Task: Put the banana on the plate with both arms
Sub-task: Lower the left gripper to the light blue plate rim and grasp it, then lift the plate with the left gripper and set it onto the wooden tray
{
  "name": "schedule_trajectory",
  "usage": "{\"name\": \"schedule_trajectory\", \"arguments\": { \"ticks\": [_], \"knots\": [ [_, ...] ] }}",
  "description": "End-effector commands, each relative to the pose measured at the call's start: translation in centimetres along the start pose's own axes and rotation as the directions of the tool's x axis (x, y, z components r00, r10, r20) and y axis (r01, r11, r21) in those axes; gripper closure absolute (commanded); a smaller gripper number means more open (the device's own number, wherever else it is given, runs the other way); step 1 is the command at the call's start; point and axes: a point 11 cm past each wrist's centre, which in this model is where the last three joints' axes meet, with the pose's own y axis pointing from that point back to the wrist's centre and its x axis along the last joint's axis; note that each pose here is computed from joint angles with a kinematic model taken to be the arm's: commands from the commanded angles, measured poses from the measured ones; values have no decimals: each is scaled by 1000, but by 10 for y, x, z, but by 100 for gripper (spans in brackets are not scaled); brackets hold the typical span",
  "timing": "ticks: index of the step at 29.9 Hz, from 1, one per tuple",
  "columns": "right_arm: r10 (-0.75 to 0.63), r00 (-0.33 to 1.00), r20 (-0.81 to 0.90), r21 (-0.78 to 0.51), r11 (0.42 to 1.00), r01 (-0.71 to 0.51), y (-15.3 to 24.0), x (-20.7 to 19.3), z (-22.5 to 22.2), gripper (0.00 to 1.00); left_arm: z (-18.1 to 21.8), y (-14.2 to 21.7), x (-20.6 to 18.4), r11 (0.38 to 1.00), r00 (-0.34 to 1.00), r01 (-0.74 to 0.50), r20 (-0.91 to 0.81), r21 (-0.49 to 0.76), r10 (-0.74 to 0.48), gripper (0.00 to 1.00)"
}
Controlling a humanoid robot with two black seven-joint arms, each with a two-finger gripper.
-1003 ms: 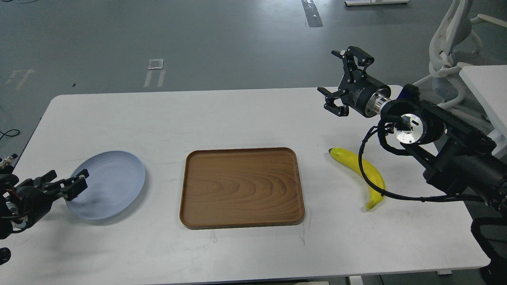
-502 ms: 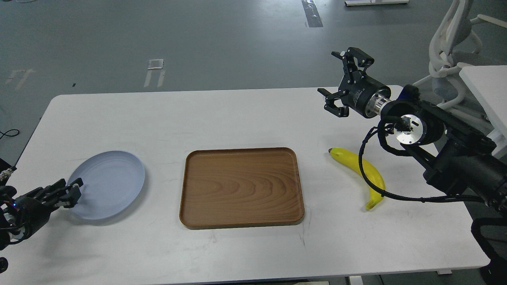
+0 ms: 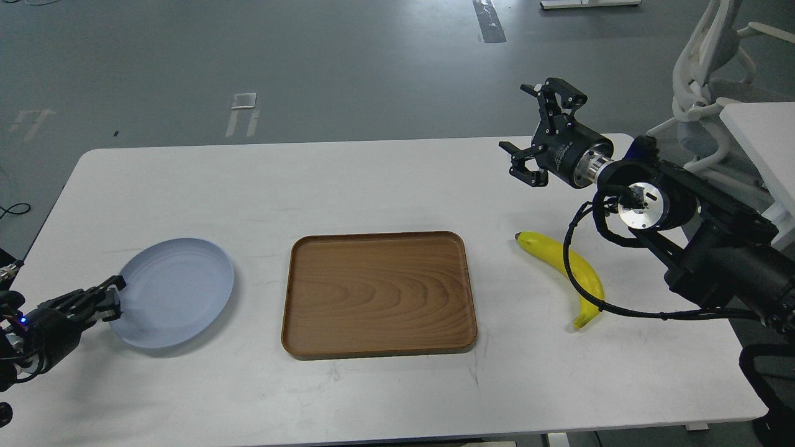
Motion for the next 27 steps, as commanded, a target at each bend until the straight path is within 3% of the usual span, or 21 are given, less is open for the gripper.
{"name": "schedule_trajectory", "arguments": {
  "ticks": [1,6,15,27],
  "knots": [
    [0,1000,0,1,1000,0,0,0,0,1,3,-4,7,1000,1000,-16,-6,-9,16,100],
    [7,1000,0,11,1000,-7,2,4,-6,1,12,-15,25,999,995,-42,-94,-17,40,100],
    [3,1000,2,52,999,-3,1,2,-25,1,104,-58,79,957,988,-127,-117,-260,100,100],
    [6,1000,4,86,996,-6,-1,0,-41,1,244,-104,54,828,1000,29,19,-560,-21,100]
  ]
}}
